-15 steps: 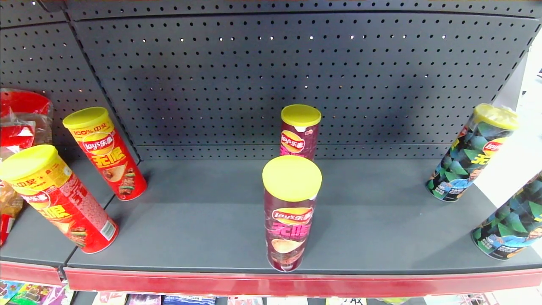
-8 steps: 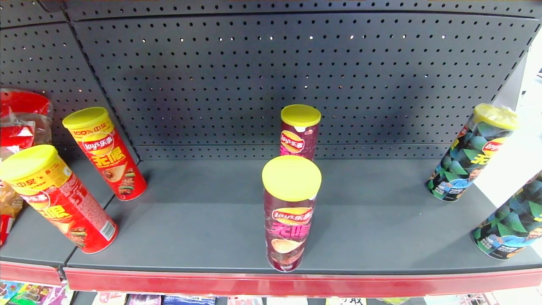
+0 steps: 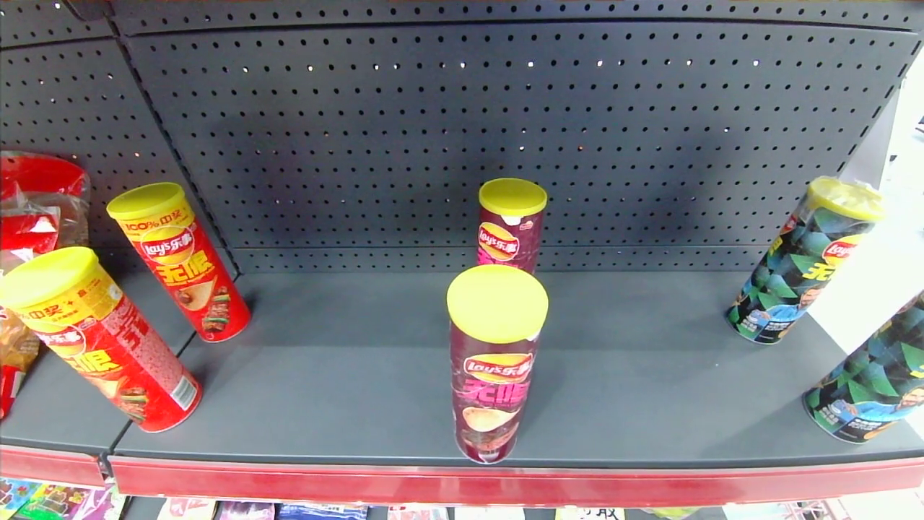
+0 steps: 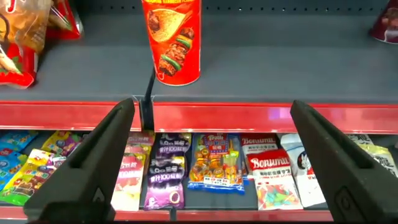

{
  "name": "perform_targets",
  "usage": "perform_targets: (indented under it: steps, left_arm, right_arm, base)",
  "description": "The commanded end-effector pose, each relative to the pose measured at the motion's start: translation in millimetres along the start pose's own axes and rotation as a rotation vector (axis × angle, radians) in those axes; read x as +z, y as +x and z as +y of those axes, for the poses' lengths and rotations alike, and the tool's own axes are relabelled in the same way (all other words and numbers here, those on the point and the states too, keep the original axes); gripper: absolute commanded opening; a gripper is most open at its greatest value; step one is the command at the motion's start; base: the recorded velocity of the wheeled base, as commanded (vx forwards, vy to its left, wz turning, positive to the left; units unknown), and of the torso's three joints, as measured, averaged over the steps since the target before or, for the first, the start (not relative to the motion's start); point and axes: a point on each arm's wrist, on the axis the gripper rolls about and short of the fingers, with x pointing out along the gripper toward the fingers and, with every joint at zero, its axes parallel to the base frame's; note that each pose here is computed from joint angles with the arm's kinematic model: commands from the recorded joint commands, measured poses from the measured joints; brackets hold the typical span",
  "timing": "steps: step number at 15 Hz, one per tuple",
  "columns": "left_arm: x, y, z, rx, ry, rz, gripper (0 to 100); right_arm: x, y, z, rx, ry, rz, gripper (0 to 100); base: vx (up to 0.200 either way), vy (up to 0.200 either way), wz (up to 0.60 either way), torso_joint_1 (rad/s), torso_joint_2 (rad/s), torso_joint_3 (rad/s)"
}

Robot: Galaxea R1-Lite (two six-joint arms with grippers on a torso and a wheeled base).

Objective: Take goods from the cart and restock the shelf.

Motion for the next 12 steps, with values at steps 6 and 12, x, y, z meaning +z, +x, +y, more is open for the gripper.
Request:
perform_targets:
  steps: [6,12]
  left_arm:
    - [0.0,0.0,0.0,0.000,0.000,0.000,100]
    - [0.0,0.0,0.0,0.001,0.000,0.000,100]
  right_arm:
    - [-0.2,-0.4,0.0,0.001,0.001,-0.005,100]
    - [-0.2,-0.4,0.1,0.003,0.000,-0.005,100]
  base:
    - [-0.100,0.000,0.00,0.004,0.00,0.002]
    - [0.000,0.000,0.00,0.000,0.00,0.000]
